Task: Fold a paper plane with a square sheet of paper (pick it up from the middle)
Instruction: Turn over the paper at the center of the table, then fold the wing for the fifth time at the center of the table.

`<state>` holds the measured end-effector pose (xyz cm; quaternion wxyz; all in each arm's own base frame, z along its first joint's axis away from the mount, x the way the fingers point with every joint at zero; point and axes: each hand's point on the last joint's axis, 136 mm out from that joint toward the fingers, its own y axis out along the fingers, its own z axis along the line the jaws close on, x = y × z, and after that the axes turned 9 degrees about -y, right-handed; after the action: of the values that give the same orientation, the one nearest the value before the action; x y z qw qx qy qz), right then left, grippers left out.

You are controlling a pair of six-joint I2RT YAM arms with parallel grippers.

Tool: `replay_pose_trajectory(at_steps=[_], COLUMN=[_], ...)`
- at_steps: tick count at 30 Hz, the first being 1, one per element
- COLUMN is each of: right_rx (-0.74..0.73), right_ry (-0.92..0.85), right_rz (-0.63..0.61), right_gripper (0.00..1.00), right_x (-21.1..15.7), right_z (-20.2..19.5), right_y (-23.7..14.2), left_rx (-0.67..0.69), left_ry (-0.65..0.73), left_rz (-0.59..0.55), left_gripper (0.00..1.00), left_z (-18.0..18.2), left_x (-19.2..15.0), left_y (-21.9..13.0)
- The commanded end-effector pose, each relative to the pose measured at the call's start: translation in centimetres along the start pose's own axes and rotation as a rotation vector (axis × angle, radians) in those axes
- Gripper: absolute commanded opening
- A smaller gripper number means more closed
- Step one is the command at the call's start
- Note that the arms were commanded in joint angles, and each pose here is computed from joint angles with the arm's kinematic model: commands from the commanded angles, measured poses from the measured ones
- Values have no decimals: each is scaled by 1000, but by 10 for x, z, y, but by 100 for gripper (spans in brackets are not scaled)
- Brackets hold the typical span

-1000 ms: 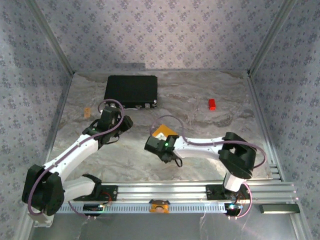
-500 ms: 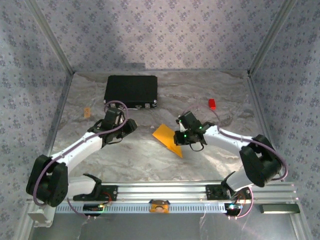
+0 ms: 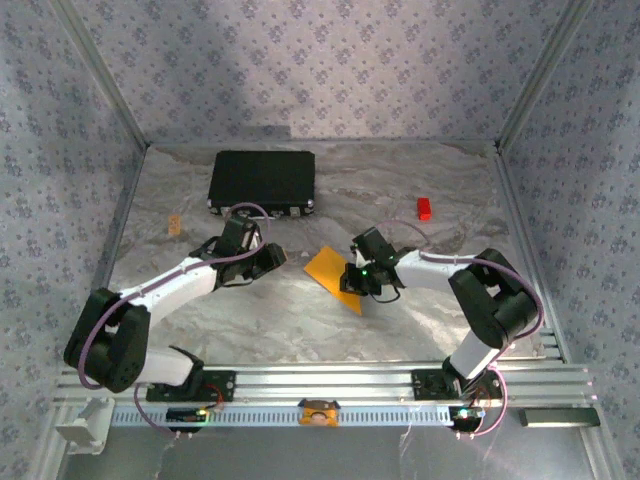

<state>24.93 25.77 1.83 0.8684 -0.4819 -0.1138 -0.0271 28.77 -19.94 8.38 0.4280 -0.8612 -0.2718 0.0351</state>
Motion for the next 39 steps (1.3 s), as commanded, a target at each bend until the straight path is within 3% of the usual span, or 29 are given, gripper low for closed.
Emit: replay_pose_trajectory(at_steps=[1,7,12,19,24,34,39], right_rx=[-87,-38,31,-7,-31,0,-12], right_ry=[271,655,691,307,170,248,507], right_rz=[-20,-246,-374,-270,-179,-110,-126], right_gripper=[9,10,11,13,11,7,6], right_x=[-11,-11,-2,6,-3,-6,-17], right_z=[-28,-34,-12,7,11,0,-15], right_y=[18,26,16,-11,-12,5,23], left_rx=[-54,-81,-101,-119,-153,-160,-177], left_ry=[27,23,21,47,59,89,78], left_rz=[6,45,85,118,156,220,251], left_gripper=[41,41,41,40,35,32,30], left_z=[-20,-27,-31,-36,-46,-59,-68], left_x=[2,-3,-9,-14,-20,-36,-40], left_y=[-1,4,10,13,18,30,38])
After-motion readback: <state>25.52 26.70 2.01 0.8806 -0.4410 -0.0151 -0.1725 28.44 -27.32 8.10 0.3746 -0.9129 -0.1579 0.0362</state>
